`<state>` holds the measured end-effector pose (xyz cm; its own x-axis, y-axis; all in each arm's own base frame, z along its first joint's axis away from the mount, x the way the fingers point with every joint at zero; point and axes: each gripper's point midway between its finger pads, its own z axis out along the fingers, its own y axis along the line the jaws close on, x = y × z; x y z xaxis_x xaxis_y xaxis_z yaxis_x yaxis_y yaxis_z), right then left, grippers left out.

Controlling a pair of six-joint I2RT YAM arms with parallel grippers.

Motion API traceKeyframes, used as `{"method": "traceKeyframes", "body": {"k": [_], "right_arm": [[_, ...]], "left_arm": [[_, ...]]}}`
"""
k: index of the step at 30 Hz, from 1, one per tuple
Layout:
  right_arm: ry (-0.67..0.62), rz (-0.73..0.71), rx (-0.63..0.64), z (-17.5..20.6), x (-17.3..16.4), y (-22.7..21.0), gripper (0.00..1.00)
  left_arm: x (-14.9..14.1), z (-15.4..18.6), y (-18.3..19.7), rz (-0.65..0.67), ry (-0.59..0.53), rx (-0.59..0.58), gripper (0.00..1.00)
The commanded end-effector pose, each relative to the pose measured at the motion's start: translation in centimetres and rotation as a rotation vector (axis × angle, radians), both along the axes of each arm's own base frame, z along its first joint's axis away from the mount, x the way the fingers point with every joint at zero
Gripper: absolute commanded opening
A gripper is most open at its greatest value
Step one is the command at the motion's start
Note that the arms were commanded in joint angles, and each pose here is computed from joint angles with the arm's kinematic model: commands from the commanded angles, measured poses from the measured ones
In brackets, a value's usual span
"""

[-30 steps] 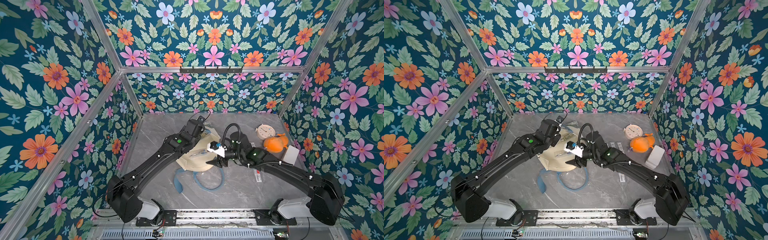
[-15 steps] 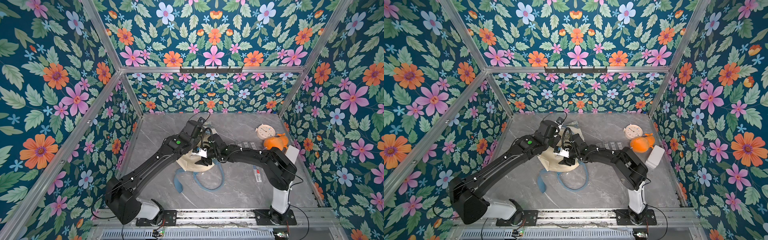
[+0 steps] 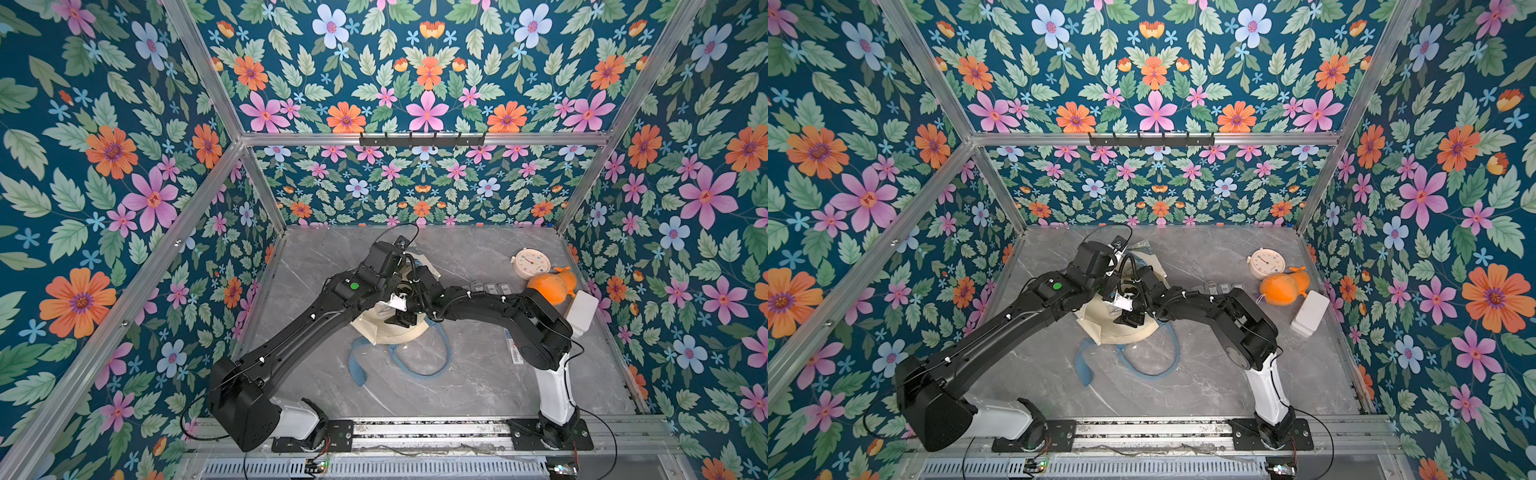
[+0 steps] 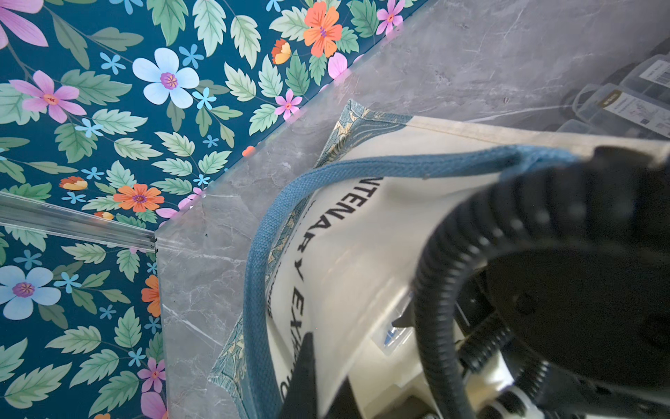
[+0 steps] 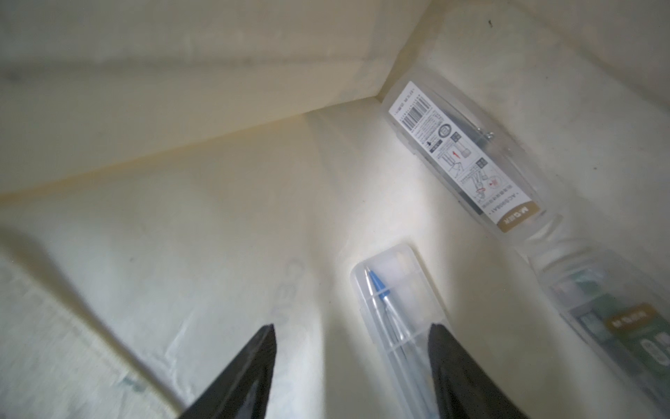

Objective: Take out the compass set from the canvas bag
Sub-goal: Adjust the compass set in the canvas bag.

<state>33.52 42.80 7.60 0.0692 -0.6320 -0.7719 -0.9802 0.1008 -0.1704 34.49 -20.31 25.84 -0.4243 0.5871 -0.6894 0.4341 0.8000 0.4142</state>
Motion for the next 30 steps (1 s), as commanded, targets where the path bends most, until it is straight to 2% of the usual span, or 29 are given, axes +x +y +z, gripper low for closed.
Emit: {"method": "traceKeyframes", "body": {"k": [1, 8, 17, 23, 28, 30], "right_arm": [[0.005, -0.028, -0.027, -0.5, 0.7, 0.2, 0.72], [0.085, -0.139, -0.156, -3.2, 2.6, 0.2, 0.8], [0.318, -0.291, -0.328, -7.0, 2.7, -0.1, 0.89], [0.528, -0.482, -0.407, -7.7, 1.9, -0.7, 0.86], [0.717, -0.546, -0.452, -7.3, -0.4, -0.9, 0.79], [0.748, -0.566, -0.442, -6.5, -0.9, -0.9, 0.79]], "left_arm": [[0.0, 0.8, -0.6, -0.019, -0.016, -0.044, 0.0], [-0.3, 0.5, -0.8, -0.037, -0.006, -0.051, 0.0], [-0.6, 0.5, -0.8, -0.045, -0.005, -0.058, 0.0], [-0.5, 0.1, -0.7, -0.046, -0.005, -0.048, 0.0], [-0.5, -0.4, -0.5, -0.058, -0.013, -0.014, 0.0], [-0.4, -0.6, -0.4, -0.063, -0.023, 0.004, 0.0]]}}
